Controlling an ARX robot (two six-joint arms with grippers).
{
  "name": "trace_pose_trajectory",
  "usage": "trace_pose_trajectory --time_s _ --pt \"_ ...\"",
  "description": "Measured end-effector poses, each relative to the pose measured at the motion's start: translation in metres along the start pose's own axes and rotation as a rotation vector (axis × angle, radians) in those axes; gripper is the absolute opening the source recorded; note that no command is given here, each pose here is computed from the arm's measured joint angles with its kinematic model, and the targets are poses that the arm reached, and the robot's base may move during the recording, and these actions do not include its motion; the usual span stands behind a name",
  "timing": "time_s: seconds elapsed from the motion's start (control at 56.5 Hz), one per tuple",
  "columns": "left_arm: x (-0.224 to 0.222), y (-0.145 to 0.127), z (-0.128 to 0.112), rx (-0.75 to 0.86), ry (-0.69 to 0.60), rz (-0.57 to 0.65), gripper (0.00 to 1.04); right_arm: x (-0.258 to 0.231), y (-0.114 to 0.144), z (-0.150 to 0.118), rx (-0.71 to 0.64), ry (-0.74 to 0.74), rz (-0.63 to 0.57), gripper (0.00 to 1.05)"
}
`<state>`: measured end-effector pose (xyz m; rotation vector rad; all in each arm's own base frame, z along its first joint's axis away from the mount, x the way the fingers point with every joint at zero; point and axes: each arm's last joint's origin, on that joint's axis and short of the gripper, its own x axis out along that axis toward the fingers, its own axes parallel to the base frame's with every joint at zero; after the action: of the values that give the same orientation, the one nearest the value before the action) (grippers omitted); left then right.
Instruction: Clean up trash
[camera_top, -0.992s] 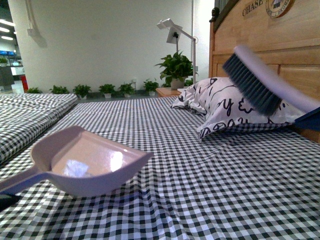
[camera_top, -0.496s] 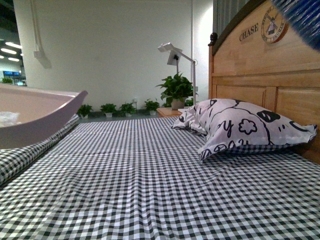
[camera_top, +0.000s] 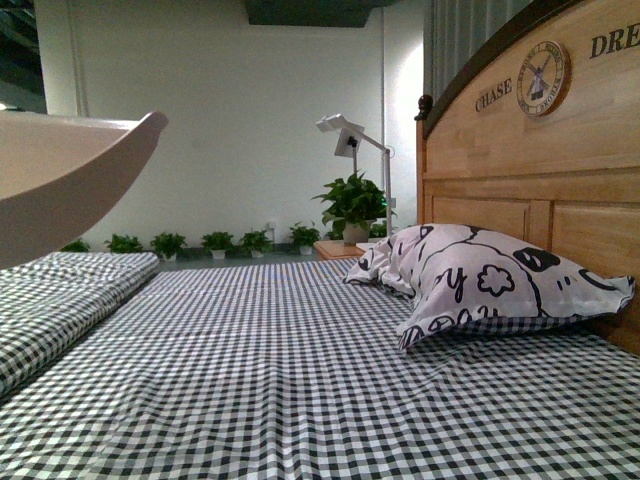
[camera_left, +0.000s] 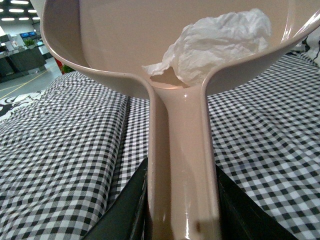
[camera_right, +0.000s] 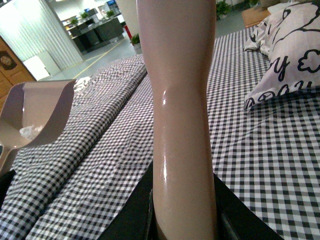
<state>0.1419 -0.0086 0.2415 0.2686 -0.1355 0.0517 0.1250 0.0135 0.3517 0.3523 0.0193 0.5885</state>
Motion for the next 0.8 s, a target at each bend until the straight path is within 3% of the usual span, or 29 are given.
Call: trace_pose_trajectory --time_s 0.39,0.797 --pt "-0.027 -0.007 0.009 -0.107 -0.052 0.095 0.28 -0.019 0.018 -0.001 -0.025 -0.092 -0.039 0.19" --pt "-0.033 -0.013 0.006 -0.193 -0.06 0.09 0.28 -0.018 0.019 -0.001 -0.072 -0.109 -0.084 0.19"
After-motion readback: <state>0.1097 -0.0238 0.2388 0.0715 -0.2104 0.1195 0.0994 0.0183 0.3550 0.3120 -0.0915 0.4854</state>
